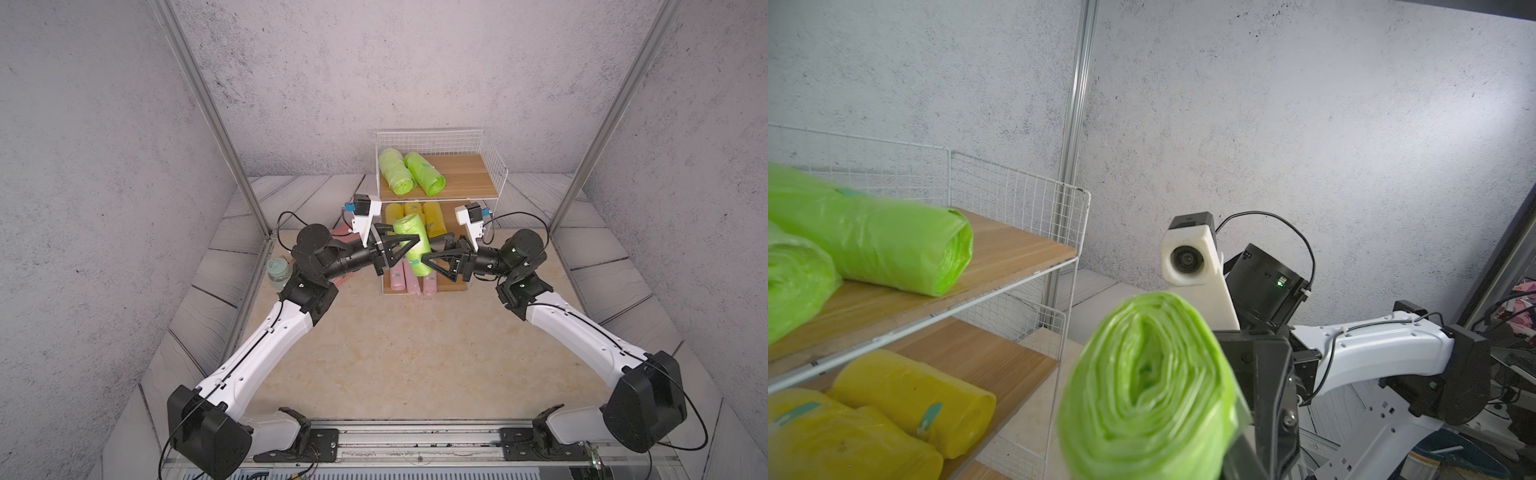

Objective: Sort the rolls of trash bags by color and place them on the shelf
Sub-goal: Adjust the roll of trash bags.

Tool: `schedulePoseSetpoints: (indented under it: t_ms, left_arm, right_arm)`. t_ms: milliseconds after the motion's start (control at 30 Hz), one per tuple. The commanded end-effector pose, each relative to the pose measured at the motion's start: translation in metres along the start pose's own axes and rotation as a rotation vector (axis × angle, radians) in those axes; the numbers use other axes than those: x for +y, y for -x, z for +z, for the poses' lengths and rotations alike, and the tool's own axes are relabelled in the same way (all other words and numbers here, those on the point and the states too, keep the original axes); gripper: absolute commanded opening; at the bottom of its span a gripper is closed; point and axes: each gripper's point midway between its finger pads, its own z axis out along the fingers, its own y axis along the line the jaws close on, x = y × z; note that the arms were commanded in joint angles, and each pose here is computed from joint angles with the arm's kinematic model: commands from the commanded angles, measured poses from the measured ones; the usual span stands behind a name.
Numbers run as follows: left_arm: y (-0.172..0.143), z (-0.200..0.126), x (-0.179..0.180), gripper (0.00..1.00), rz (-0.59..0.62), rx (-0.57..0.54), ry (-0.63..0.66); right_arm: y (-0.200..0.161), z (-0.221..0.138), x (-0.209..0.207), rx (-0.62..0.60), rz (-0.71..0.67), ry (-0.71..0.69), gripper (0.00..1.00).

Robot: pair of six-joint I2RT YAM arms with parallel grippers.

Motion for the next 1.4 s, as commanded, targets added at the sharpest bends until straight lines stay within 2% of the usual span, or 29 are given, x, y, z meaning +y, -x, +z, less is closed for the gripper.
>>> schedulePoseSetpoints:
  t_ms: [0,167,300,633,667,767,800,867,900,1000,1233,1367]
  left_arm:
    - [0.027,-0.007,-0.018,0.0,0.069,-0.082,-0.037]
    - [0.026,-0.005,-0.016,0.0,0.069,-0.09,-0.047]
    - [0.026,-0.006,-0.016,0.0,0.074,-0.09,-0.049]
    - [0.016,-0.005,-0.01,0.0,0.078,-0.062,-0.023]
    - [0.016,-0.006,-0.01,0.03,0.078,-0.059,-0.02]
    - [0.013,-0.006,-0.008,0.32,0.076,-0.046,-0.009]
    - [0.013,-0.006,-0.008,0.48,0.078,-0.042,-0.004]
    - [0.011,-0.008,-0.007,0.68,0.084,-0.027,0.009]
    - [0.01,-0.009,-0.007,0.75,0.09,-0.024,0.014]
    - [0.009,-0.011,-0.008,0.86,0.104,-0.013,0.023]
    - [0.002,-0.018,-0.005,0.96,0.133,0.019,0.072]
    - [-0.008,-0.024,-0.002,0.97,0.143,0.06,0.112]
  right_arm:
    - [0.001,0.002,-0.001,0.002,0.008,0.032,0.73]
    - [0.0,0.005,-0.001,0.011,0.027,0.055,0.7]
    - [0.002,0.006,0.001,0.007,0.032,0.072,0.62]
    - [0.004,0.005,0.006,0.022,0.037,0.077,0.16]
    - [0.003,0.005,0.006,0.024,0.035,0.072,0.12]
    - [0.004,0.004,0.008,0.036,0.021,0.052,0.0]
    - [0.004,0.003,0.009,0.047,0.016,0.04,0.0]
    - [0.004,0.001,0.01,0.064,-0.003,0.005,0.0]
    - [0.004,-0.002,0.011,0.075,-0.015,-0.018,0.0]
    - [0.008,-0.01,0.016,0.105,-0.065,-0.086,0.0]
    - [0.035,-0.033,0.015,0.125,-0.147,-0.239,0.0]
    - [0.061,-0.044,0.007,0.116,-0.201,-0.371,0.0]
